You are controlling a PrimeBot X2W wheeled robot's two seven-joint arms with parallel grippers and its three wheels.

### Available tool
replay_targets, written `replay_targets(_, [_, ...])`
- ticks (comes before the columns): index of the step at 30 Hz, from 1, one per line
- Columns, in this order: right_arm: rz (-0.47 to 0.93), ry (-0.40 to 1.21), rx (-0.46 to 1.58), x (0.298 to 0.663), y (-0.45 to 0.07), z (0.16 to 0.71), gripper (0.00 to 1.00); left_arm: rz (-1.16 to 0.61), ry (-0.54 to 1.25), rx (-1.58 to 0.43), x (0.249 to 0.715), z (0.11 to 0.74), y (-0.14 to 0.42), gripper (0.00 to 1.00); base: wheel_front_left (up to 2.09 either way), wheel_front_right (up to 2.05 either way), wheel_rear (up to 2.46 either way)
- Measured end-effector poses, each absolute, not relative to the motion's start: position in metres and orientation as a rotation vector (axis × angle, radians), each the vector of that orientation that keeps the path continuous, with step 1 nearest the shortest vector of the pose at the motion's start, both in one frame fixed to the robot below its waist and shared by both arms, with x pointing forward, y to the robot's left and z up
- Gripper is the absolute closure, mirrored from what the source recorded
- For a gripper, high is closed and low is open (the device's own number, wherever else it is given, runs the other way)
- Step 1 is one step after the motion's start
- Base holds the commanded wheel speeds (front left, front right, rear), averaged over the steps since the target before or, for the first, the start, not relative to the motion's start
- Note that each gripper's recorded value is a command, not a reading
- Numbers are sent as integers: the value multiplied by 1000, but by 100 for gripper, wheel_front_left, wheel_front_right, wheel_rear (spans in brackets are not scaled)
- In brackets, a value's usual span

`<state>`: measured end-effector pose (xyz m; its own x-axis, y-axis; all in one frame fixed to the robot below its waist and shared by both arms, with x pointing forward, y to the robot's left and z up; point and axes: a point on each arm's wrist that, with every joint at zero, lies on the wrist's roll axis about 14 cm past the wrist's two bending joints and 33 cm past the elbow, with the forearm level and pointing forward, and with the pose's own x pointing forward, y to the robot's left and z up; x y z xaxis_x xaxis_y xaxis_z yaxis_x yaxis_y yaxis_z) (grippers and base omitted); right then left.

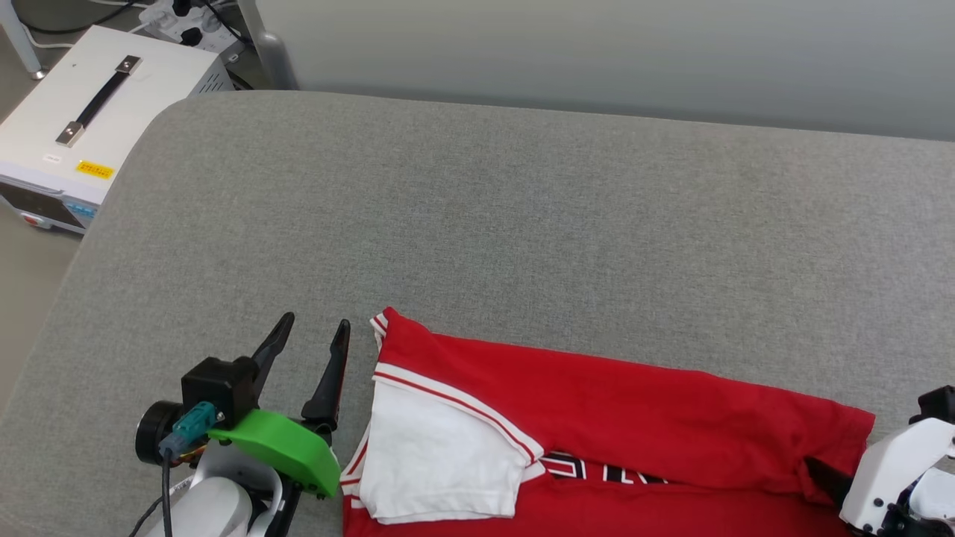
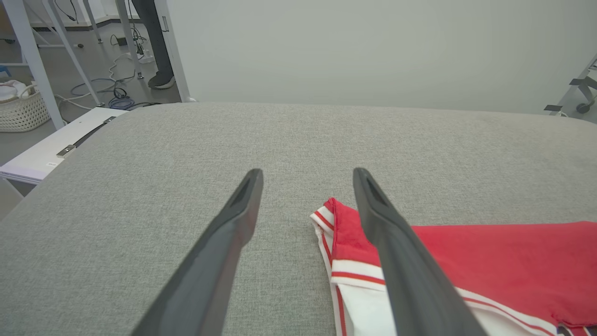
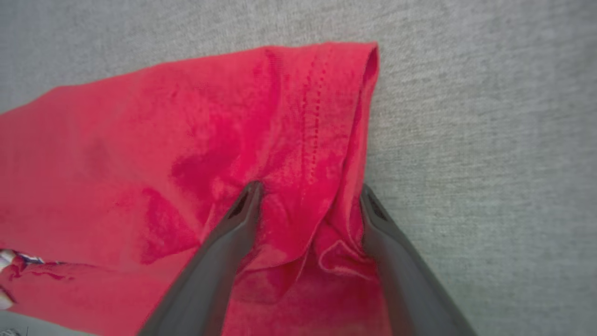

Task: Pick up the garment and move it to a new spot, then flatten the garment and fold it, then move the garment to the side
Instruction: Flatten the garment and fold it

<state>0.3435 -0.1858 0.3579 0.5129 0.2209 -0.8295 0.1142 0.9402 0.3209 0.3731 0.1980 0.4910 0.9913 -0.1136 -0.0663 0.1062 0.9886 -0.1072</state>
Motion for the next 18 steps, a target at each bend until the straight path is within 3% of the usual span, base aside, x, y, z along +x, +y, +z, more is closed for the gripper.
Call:
replay_targets(2, [72,1028,366,343,-183,359,100,-113,69,-104,372,492,198,0,0,0,0])
replay_targets(18, [18,900,328,348,-211,376,100,-110,57,-113,363,494,197,0,0,0,0])
